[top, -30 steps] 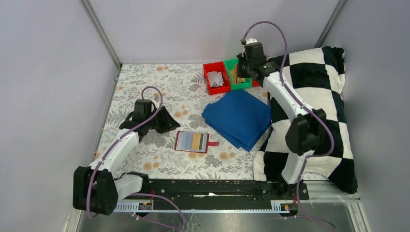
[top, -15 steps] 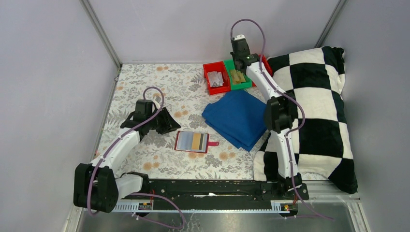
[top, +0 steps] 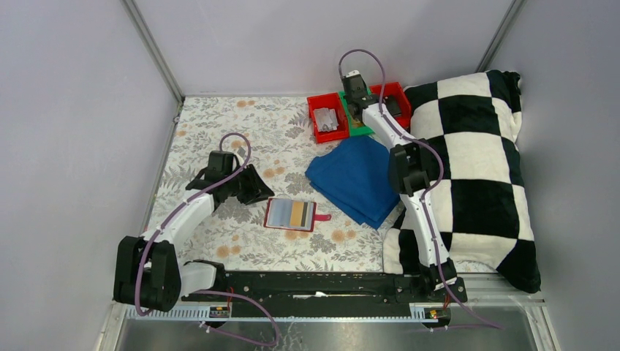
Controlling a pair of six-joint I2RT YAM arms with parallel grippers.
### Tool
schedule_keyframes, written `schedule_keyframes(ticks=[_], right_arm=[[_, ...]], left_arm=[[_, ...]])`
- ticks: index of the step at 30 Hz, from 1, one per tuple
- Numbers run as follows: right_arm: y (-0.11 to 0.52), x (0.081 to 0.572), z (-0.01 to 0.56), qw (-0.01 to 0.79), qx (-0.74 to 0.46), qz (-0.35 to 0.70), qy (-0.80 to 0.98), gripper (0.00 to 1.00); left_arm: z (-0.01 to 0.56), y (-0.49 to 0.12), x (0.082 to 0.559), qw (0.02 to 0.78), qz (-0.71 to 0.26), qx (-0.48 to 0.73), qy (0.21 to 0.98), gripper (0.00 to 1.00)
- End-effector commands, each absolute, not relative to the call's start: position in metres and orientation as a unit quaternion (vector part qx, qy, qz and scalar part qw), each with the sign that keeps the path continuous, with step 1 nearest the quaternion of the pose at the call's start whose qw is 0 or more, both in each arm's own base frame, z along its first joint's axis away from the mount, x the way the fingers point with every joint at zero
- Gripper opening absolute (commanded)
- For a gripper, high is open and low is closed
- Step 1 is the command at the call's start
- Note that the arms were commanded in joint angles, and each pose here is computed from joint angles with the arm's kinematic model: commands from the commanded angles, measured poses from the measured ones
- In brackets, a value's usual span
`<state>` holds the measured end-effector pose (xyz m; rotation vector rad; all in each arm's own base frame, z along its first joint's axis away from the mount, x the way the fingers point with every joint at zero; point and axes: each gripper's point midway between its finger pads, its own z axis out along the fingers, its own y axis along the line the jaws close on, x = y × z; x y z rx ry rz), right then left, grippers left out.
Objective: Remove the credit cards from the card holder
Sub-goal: Place the credit card in the storage box.
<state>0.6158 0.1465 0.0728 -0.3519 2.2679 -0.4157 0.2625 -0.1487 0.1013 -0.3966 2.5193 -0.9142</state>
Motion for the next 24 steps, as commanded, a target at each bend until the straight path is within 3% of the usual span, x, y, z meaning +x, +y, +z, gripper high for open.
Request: schedule_keyframes(ticks=[1,2,7,15,19,24], right_arm=[[0.147,0.631,0.093,0.427,-0.127,-0.163,0.88,0.0],[0.151,0.631,0.095,0.43,-0.12,-0.154,0.882,0.02],[0.169,0.628,0.122,0.457,-0.101,-0.092,0.879,0.41],[0.182,0.614,0.221,0.518,-0.079,-0.021,0.851,0.59],[0.179,0.581,0.272,0.535,-0.061,0.013,0.843,0.66],[0.172,0.529,0.295,0.53,-0.046,0.055,0.845,0.71]], left_arm=[[0.109,-0.151,0.273,0.231,-0.342,-0.139,0.9,0.36],[0.109,-0.151,0.273,0.23,-0.342,-0.14,0.9,0.36],[0.113,-0.151,0.272,0.233,-0.345,-0.142,0.898,0.36],[0.124,-0.151,0.268,0.249,-0.352,-0.139,0.892,0.36],[0.128,-0.147,0.264,0.26,-0.342,-0.134,0.893,0.4],[0.144,-0.141,0.265,0.289,-0.332,-0.122,0.889,0.41]])
